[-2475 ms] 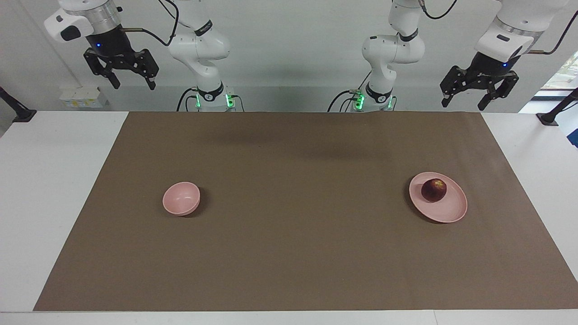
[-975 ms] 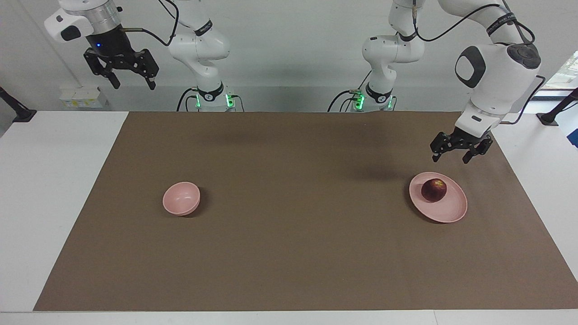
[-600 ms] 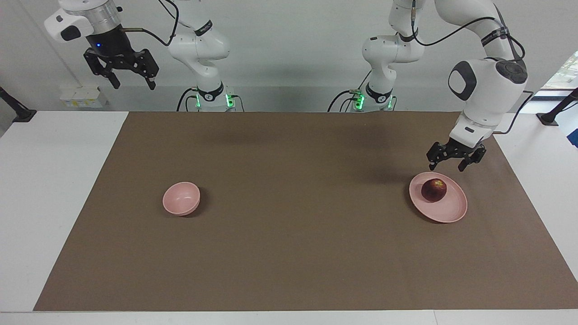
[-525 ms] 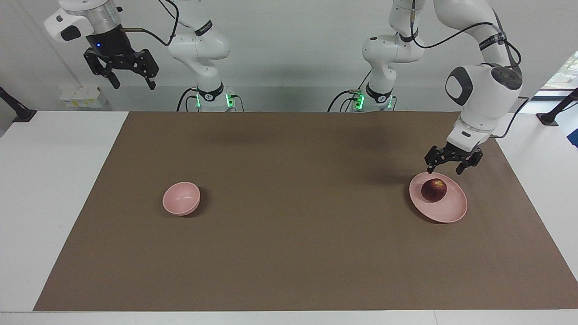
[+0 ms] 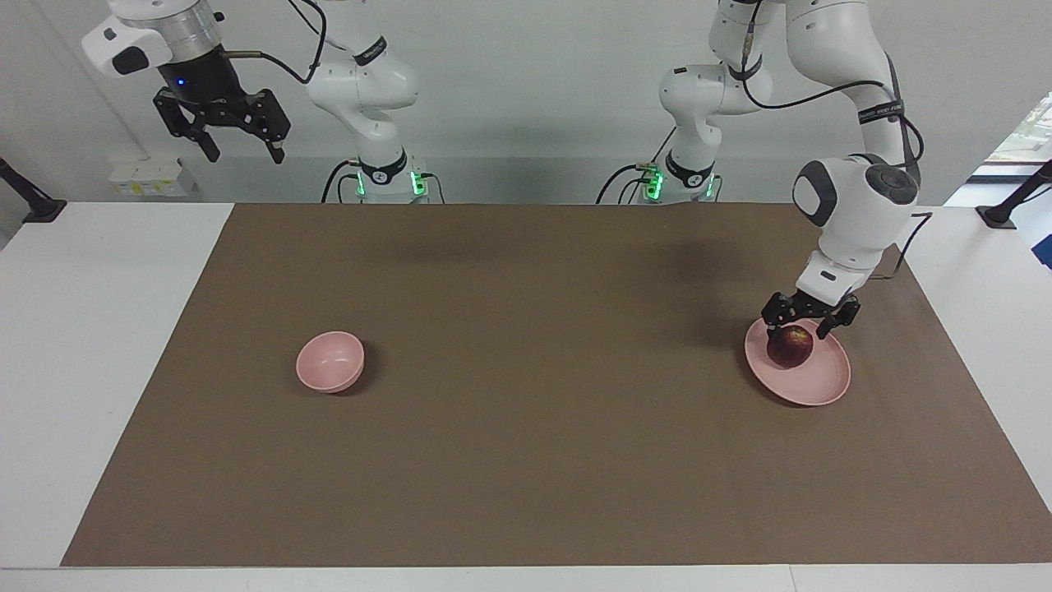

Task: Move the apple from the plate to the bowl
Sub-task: 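Close the left gripper on the red apple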

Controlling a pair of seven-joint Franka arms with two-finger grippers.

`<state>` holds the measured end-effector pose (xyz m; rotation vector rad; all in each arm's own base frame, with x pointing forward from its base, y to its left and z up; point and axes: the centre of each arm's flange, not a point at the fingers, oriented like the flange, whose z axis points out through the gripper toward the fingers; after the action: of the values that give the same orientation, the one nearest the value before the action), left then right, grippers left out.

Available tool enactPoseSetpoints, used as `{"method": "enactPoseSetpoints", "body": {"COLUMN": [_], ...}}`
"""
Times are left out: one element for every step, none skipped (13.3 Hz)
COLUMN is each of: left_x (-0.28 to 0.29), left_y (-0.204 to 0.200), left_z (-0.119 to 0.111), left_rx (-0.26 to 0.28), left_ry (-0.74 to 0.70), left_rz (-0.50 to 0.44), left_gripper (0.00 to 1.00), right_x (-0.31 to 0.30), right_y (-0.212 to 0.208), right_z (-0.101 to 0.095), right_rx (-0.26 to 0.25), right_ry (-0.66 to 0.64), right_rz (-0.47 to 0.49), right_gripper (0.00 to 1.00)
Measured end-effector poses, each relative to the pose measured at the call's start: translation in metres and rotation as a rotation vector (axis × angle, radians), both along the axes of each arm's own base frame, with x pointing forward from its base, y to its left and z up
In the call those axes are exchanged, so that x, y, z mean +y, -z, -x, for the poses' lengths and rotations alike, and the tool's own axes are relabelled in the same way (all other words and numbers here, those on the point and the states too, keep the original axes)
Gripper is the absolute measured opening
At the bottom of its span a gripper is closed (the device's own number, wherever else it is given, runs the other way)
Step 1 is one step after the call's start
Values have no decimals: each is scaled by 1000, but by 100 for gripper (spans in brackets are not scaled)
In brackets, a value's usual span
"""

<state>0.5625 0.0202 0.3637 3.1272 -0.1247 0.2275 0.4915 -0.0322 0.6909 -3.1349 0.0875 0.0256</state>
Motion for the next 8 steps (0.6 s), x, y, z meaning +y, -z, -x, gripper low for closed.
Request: {"method": "enactPoseSetpoints", "body": {"left_x": [2,3,3,3,3,3,2,3], "left_y": [5,10,16,20,23,24,23,22], "left_z": [1,2,2,1,1,1,0,0], "left_rx": [-9,-17,-20,-19,-18,-17,-20,-24], "left_ry": [-4,-6,-6,-6,-5,-5,-4,-3], "left_rz": [-1,-2,-4,-4,-5,-5,-5,-6], "left_gripper": [100,100,100,100,97,94,83,74], "right_x": [0,0,0,0,0,0,0,0], "right_y": [0,0,0,0,0,0,0,0], "right_z": [0,0,0,0,0,0,0,0], "right_rx": [0,0,0,0,0,0,0,0], "right_ry": [0,0,0,0,0,0,0,0], "right_rz": [0,0,0,0,0,0,0,0], "right_gripper": [100,100,100,100,100,100,100,100]}}
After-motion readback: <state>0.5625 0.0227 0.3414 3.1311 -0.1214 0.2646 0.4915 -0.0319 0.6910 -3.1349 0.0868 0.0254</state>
